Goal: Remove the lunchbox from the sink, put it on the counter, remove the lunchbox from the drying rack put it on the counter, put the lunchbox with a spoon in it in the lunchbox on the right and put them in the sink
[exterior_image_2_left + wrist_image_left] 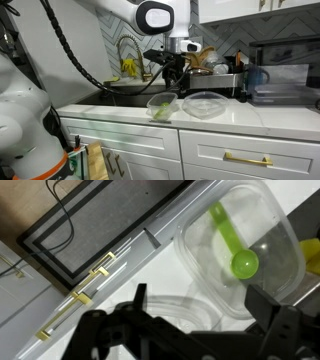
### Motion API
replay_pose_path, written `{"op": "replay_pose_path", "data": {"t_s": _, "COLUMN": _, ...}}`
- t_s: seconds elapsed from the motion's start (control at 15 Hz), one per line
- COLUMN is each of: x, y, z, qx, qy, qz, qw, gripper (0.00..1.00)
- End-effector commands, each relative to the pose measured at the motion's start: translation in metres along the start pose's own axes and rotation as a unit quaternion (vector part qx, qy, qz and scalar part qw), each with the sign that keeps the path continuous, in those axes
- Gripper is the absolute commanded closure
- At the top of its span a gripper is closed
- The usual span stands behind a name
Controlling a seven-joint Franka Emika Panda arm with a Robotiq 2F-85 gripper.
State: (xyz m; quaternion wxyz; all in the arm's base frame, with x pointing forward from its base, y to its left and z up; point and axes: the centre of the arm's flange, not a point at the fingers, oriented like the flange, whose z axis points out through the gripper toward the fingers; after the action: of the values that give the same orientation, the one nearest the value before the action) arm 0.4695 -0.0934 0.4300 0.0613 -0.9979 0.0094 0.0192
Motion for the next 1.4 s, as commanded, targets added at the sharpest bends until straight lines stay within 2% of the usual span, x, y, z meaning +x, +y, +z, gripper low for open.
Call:
{"op": "replay_pose_path", "data": {"t_s": 0.0, "x": -0.004, "y": -0.007, "z": 0.023, "qx": 0.013, "qy": -0.019, "qz": -0.08, "qw": 0.9965, "gripper": 0.0}}
{"op": "replay_pose_path", "data": {"t_s": 0.07, "x": -0.004, "y": -0.009, "z": 0.027, "qx": 0.013, "qy": -0.026, "qz": -0.096, "qw": 0.995, "gripper": 0.0}}
{"op": "replay_pose_path", "data": {"t_s": 0.13, "x": -0.003, "y": -0.011, "z": 0.032, "qx": 0.009, "qy": -0.032, "qz": -0.11, "qw": 0.9934, "gripper": 0.16}}
{"op": "replay_pose_path", "data": {"t_s": 0.2, "x": -0.003, "y": -0.012, "z": 0.035, "qx": 0.009, "qy": -0.035, "qz": -0.123, "qw": 0.9917, "gripper": 0.26}}
{"op": "replay_pose_path", "data": {"t_s": 0.8, "x": 0.002, "y": -0.021, "z": 0.053, "qx": 0.012, "qy": -0.055, "qz": -0.194, "qw": 0.9793, "gripper": 0.96}}
{"op": "replay_pose_path", "data": {"t_s": 0.93, "x": 0.003, "y": -0.025, "z": 0.05, "qx": 0.013, "qy": -0.054, "qz": -0.212, "qw": 0.9757, "gripper": 1.0}}
{"op": "replay_pose_path", "data": {"t_s": 1.2, "x": 0.004, "y": -0.042, "z": 0.033, "qx": 0.005, "qy": -0.047, "qz": -0.261, "qw": 0.9642, "gripper": 0.98}}
{"op": "replay_pose_path", "data": {"t_s": 1.33, "x": 0.0, "y": -0.048, "z": 0.013, "qx": -0.012, "qy": -0.04, "qz": -0.279, "qw": 0.9595, "gripper": 0.98}}
